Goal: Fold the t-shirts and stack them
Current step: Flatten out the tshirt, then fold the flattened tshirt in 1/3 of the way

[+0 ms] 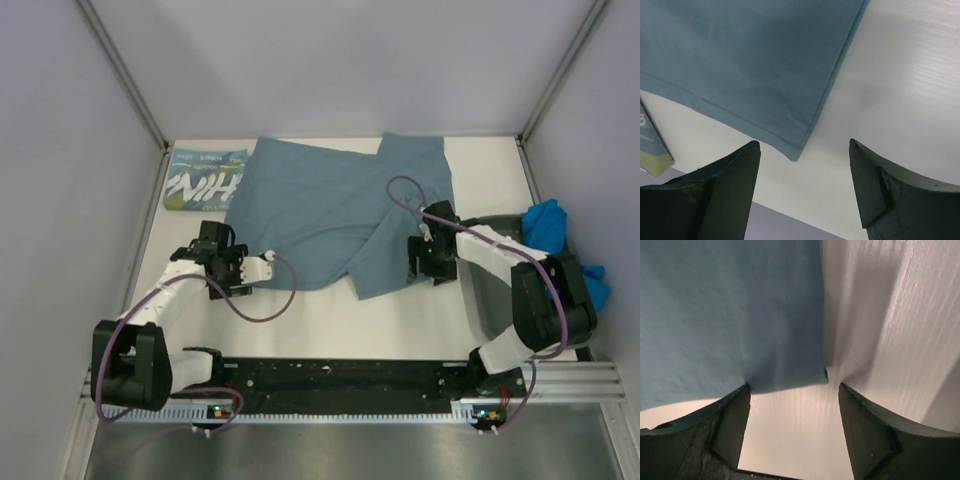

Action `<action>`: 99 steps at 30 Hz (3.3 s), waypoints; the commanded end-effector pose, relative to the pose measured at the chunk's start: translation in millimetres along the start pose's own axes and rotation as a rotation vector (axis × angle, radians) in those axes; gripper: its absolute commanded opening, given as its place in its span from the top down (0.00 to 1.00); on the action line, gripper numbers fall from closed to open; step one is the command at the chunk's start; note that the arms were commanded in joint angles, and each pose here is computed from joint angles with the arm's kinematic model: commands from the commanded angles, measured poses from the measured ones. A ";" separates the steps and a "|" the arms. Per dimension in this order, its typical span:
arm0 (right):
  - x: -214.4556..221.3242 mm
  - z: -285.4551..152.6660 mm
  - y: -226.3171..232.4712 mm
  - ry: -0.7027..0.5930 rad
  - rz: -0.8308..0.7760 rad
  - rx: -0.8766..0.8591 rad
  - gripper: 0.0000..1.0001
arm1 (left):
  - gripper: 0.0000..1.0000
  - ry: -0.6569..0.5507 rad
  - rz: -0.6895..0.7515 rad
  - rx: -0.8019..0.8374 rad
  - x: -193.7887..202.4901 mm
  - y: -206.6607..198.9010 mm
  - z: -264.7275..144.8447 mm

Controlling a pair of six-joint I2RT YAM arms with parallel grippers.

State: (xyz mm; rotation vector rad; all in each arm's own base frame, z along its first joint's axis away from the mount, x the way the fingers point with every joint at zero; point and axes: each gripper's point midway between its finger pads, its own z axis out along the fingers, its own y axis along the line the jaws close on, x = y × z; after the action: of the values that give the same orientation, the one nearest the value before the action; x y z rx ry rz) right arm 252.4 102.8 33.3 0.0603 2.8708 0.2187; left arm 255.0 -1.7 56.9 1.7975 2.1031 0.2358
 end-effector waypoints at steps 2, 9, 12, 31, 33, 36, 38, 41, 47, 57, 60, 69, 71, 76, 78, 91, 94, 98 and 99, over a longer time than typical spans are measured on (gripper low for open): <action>-21.3 25.5 2.7 -0.079 0.042 0.003 0.32 | 0.24 -0.076 0.163 -0.029 -13.3 22.0 16.5; -32.2 29.8 4.3 -0.131 0.031 -0.012 0.40 | 0.30 0.000 0.157 0.032 4.7 10.4 50.6; -30.1 29.0 11.6 -0.115 0.021 -0.055 0.74 | 0.58 0.024 0.123 0.066 9.1 5.6 56.5; 103.4 -164.4 36.6 -0.126 0.152 -0.382 1.00 | 1.00 0.029 -0.139 0.036 15.7 -48.5 -37.9; 119.3 -176.3 36.2 -0.105 0.176 -0.404 1.00 | 1.00 0.031 -0.155 0.068 16.0 -58.5 -45.0; 141.2 -199.0 35.2 -0.086 0.191 -0.437 1.00 | 1.00 0.015 -0.168 0.072 11.9 -59.4 -59.8; 154.7 -209.1 29.9 -0.078 0.209 -0.429 1.00 | 1.00 0.009 -0.172 0.076 10.5 -61.9 -68.4; 171.6 -211.1 24.9 -0.052 0.204 -0.427 1.00 | 1.00 -0.017 -0.177 0.086 5.6 -64.1 -72.5; 152.5 -171.9 31.3 -0.032 0.193 -0.424 1.00 | 1.00 -0.036 -0.171 0.095 1.6 -61.7 -65.2; 32.2 -107.3 1.0 -0.197 0.171 -0.164 1.00 | 1.00 -0.038 -0.283 -0.064 -11.5 19.3 -43.2; -4.6 -92.8 -10.4 -0.257 0.176 -0.157 1.00 | 1.00 -0.009 -0.321 -0.029 -13.1 34.0 -28.8; -82.4 -88.5 -21.0 -0.317 0.016 -0.083 1.00 | 1.00 0.007 -0.360 0.034 -24.3 70.7 4.1; -94.5 -91.2 -27.5 -0.331 0.020 -0.056 1.00 | 1.00 0.017 -0.360 0.046 -25.5 73.8 10.5; -106.1 -90.3 -39.0 -0.315 0.007 -0.028 1.00 | 1.00 0.035 -0.363 0.052 -28.0 78.3 20.6; -106.6 -84.5 -39.6 -0.296 0.000 -0.027 1.00 | 1.00 0.045 -0.361 0.028 -25.9 83.6 21.5; -120.8 -68.5 -37.9 -0.235 -0.006 -0.035 1.00 | 0.99 0.137 -0.333 -0.085 -12.7 115.3 30.2; -119.1 -64.2 -37.8 -0.221 -0.011 -0.039 1.00 | 0.93 0.165 -0.333 -0.115 -8.5 121.7 35.1; -121.1 -61.6 -38.9 -0.217 -0.015 -0.031 1.00 | 0.72 0.201 -0.359 -0.285 -1.1 155.4 32.1; -121.9 -61.0 -40.0 -0.218 -0.016 -0.025 1.00 | 0.71 0.204 -0.368 -0.361 0.3 171.0 28.5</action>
State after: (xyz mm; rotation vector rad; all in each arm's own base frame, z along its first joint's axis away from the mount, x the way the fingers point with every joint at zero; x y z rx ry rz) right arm 337.7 52.5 105.5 0.0775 2.6934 0.2633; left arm 372.7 5.4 57.1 1.4036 2.4306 0.3888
